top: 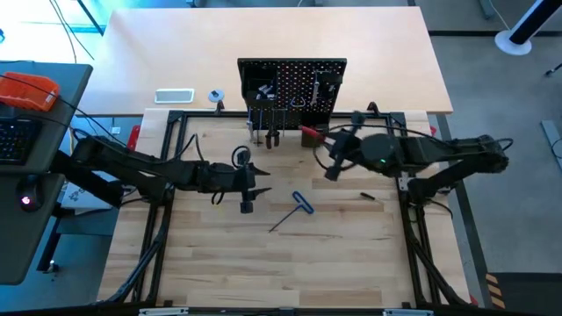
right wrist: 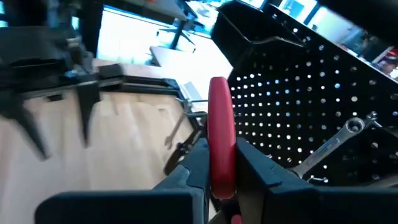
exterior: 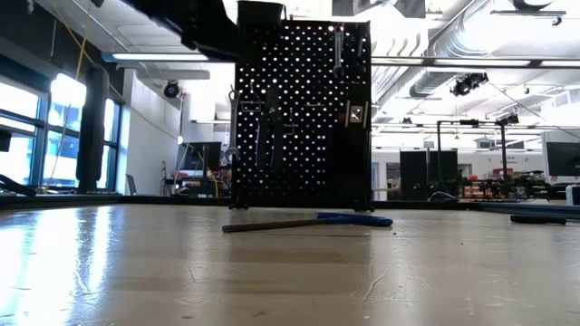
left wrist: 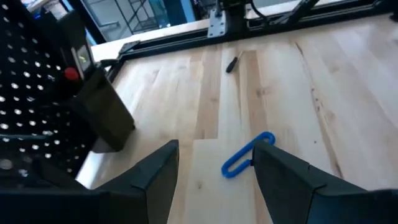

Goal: Hang tools onto peg board
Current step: Hang the allen wrench on the pegboard

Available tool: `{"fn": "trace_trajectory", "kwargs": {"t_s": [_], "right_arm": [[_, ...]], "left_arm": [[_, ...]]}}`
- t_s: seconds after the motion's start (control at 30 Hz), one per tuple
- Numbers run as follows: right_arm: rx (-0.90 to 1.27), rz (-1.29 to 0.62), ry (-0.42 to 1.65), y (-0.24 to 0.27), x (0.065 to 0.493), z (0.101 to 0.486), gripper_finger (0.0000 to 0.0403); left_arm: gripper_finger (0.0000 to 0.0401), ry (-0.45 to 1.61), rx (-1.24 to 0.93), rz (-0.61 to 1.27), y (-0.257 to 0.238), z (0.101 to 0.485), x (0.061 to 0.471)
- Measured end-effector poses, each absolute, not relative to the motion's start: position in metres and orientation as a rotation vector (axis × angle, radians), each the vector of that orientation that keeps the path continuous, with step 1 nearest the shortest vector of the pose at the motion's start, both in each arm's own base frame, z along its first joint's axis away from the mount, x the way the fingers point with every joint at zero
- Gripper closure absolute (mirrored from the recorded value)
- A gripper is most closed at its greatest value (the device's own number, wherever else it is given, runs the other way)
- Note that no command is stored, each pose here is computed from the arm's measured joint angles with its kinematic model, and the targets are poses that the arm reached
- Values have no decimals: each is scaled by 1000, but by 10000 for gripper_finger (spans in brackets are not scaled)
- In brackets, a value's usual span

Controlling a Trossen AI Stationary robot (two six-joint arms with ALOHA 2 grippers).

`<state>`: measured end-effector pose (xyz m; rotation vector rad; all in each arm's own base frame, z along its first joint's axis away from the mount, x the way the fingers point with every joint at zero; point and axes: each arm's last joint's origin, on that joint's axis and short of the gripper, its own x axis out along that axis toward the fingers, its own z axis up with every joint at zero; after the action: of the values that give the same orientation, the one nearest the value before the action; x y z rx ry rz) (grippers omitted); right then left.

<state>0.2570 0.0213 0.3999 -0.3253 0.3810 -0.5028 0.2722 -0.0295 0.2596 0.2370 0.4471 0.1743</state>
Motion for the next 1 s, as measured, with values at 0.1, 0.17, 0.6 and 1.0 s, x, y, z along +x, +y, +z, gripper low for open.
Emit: {"fn": "trace_trajectory", "kwargs": {"t_s": [0.1,0.17,0.6,1.0], "right_arm": [[-339,-518,404,11,275,390,365],[-361,-527,433,7,290,380,365],[-334,-793,367,-20,329,361,365],[-360,-759,388,-49,343,350,365]], "left_arm": [[206,426,209,178,-29,252,271],[206,428,189,182,-29,248,270],[206,432,158,169,-35,245,268],[206,437,185,134,-44,244,266]]}}
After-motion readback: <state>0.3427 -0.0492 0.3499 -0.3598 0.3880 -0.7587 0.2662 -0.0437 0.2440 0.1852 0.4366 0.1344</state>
